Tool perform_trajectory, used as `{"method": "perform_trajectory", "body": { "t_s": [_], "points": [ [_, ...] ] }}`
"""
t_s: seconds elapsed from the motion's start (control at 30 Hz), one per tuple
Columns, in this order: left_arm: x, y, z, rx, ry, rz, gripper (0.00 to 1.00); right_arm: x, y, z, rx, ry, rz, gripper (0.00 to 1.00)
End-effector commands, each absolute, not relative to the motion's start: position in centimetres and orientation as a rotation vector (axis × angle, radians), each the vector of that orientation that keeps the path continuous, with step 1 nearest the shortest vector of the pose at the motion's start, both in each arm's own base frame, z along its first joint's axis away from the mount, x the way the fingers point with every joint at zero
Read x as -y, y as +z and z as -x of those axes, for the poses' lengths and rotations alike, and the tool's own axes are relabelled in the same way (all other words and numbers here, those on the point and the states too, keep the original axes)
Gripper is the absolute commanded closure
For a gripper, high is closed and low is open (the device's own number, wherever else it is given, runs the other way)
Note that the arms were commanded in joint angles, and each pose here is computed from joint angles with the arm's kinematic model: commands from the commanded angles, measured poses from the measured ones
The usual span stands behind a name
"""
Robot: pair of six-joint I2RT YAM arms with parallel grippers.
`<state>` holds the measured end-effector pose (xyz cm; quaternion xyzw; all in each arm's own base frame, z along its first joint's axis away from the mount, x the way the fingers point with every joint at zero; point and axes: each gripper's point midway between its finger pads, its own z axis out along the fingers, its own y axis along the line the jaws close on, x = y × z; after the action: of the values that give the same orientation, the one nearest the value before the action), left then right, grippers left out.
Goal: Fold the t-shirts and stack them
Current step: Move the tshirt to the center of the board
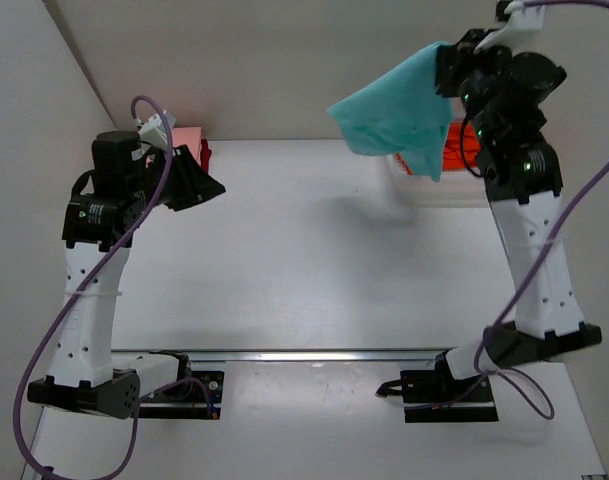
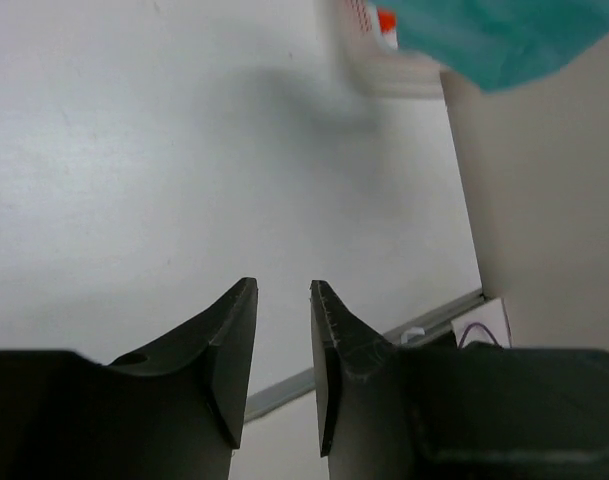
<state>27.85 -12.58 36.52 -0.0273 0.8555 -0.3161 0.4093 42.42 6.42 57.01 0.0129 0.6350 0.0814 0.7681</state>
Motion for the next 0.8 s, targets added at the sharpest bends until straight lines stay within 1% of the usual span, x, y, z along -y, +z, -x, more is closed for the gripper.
{"method": "perform_trajectory", "body": {
  "t_s": [0.0, 0.03, 0.1, 0.13, 0.17, 0.23, 0.27, 0.3, 0.33, 0.37, 0.4, 0.43, 0.47, 0.5, 0.53, 0.57, 0.6, 0.67, 0.7, 0.73, 0.77],
  "points": [
    [10.9, 43.5, -27.8, -1.940, -0.703, 0.065, 0.60, -11.2, 53.9, -39.5, -1.466, 0.328, -0.020, 1.00],
    [10.9, 44.2, -27.7, -1.919, -0.698, 0.057, 0.60, -12.2, 52.6, -38.7, -1.517, 0.358, -0.005, 1.00],
    [11.0, 46.0, -27.2, -1.876, -0.696, 0.039, 0.61, -16.7, 50.2, -36.2, -1.587, 0.433, 0.074, 1.00],
    [11.2, 46.4, -27.0, -1.867, -0.708, 0.035, 0.61, -17.5, 49.2, -35.9, -1.618, 0.425, 0.084, 1.00],
    [11.7, 46.0, -26.5, -1.886, -0.737, 0.021, 0.59, -19.7, 47.6, -34.9, -1.667, 0.462, 0.130, 1.00],
    [11.8, 45.0, -25.5, -1.905, -0.758, 0.023, 0.53, -22.1, 46.0, -34.4, -1.733, 0.550, 0.159, 1.00],
    [12.1, 44.0, -24.4, -1.926, -0.779, 0.026, 0.49, -22.9, 44.6, -34.5, -1.785, 0.594, 0.156, 1.00],
    [12.1, 42.1, -24.4, -1.974, -0.775, 0.040, 0.48, -23.6, 42.3, -35.6, -1.855, 0.596, 0.168, 1.00],
    [11.9, 41.5, -23.3, -1.986, -0.764, 0.049, 0.46, -24.6, 41.9, -35.4, -1.881, 0.649, 0.184, 1.00],
    [11.9, 40.0, -22.6, -2.015, -0.770, 0.056, 0.45, -25.1, 40.1, -36.3, -1.961, 0.682, 0.210, 1.00],
    [12.0, 38.8, -21.7, -2.028, -0.789, 0.064, 0.44, -25.7, 36.7, -37.4, -2.069, 0.656, 0.238, 1.00],
    [12.1, 38.3, -21.7, -2.032, -0.791, 0.071, 0.44, -25.9, 37.1, -38.1, -2.069, 0.647, 0.257, 1.00],
    [12.3, 37.3, -21.1, -2.040, -0.810, 0.091, 0.43, -26.0, 35.3, -39.3, -2.147, 0.603, 0.269, 1.00],
    [12.6, 35.5, -21.0, -2.080, -0.823, 0.109, 0.42, -26.3, 33.0, -40.6, -2.209, 0.560, 0.270, 0.97],
    [12.6, 35.4, -20.6, -2.070, -0.840, 0.133, 0.40, -25.6, 33.2, -40.9, -2.228, 0.506, 0.260, 0.92],
    [13.0, 33.9, -20.2, -2.102, -0.859, 0.137, 0.40, -24.2, 31.2, -42.0, -2.287, 0.393, 0.216, 0.81],
    [13.3, 32.2, -20.2, -2.144, -0.870, 0.153, 0.38, -22.7, 30.2, -42.6, -2.320, 0.299, 0.163, 0.68],
    [13.4, 30.0, -20.0, -2.193, -0.869, 0.168, 0.33, -20.6, 28.8, -42.7, -2.369, 0.250, 0.074, 0.51],
    [13.6, 28.5, -20.1, -2.233, -0.868, 0.170, 0.32, -19.0, 27.9, -42.4, -2.385, 0.237, 0.020, 0.46],
    [13.8, 26.7, -20.0, -2.278, -0.870, 0.182, 0.29, -17.6, 26.1, -41.0, -2.432, 0.244, -0.003, 0.44],
    [13.7, 26.0, -20.4, -2.289, -0.860, 0.204, 0.28, -17.3, 23.0, -40.3, -2.480, 0.273, 0.007, 0.44]
  ]
}}
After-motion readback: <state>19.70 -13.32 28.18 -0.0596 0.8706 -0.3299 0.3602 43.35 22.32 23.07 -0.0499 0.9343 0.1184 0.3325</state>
